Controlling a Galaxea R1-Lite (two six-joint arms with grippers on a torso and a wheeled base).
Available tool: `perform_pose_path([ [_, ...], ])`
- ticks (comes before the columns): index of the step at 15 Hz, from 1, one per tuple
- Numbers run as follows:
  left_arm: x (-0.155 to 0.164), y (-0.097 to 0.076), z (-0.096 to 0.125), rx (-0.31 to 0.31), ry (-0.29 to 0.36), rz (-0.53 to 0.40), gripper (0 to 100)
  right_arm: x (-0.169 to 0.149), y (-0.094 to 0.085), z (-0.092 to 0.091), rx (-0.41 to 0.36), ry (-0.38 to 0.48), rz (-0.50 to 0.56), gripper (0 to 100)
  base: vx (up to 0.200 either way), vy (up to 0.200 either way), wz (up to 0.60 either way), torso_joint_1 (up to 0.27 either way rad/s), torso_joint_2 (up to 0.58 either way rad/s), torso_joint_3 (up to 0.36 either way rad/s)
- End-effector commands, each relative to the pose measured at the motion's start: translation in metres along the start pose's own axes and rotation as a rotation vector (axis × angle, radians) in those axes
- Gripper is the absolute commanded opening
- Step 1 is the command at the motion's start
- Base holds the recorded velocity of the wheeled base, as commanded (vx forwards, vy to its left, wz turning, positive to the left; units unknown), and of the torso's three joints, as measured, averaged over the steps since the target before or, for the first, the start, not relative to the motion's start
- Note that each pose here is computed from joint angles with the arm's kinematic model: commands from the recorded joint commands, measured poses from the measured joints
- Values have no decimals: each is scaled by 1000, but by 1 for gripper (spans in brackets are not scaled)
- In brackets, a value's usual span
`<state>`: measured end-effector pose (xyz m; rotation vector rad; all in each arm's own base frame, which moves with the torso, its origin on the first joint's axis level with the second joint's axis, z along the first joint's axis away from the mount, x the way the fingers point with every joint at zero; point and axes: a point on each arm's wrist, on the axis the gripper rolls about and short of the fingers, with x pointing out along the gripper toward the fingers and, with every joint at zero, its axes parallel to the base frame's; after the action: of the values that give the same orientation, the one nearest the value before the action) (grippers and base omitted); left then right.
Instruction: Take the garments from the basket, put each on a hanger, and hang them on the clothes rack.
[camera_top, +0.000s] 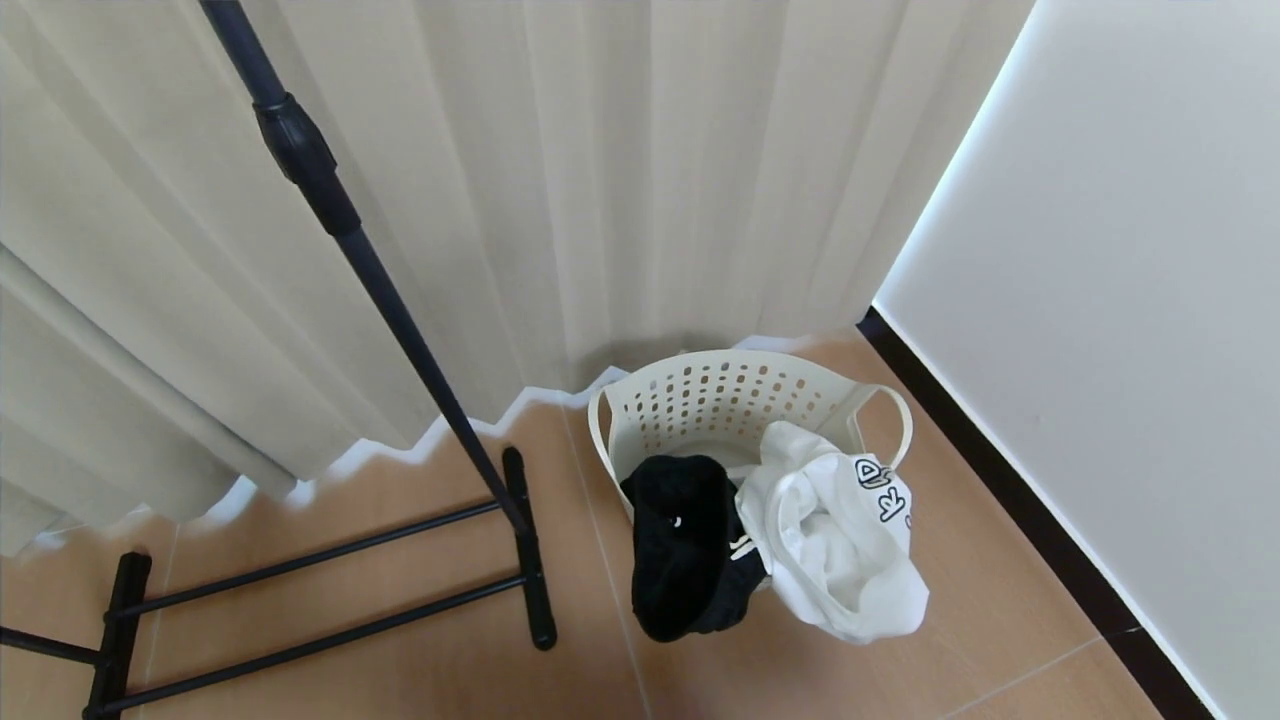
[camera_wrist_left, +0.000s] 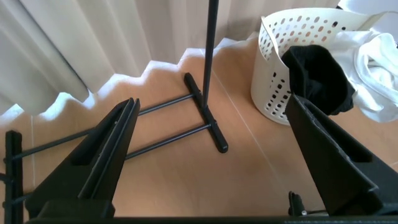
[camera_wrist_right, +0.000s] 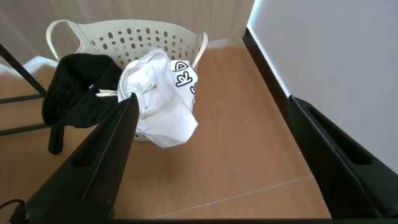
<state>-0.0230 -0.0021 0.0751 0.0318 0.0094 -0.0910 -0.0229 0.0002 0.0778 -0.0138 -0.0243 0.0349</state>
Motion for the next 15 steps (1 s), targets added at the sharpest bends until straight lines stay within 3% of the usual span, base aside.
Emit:
perform_pose_path([
  [1, 0, 0, 0, 0, 0, 0, 100, 0, 0, 0, 0, 1, 0, 100, 0, 0, 0, -2, 2, -193],
  [13, 0, 0, 0, -2, 0, 0, 100, 0, 0, -1, -9, 21, 5, 100, 0, 0, 0, 3, 0, -196],
  [15, 0, 0, 0, 0, 0, 0, 100, 11, 0, 1, -18, 152, 30, 100, 0, 0, 0, 2, 0, -102],
])
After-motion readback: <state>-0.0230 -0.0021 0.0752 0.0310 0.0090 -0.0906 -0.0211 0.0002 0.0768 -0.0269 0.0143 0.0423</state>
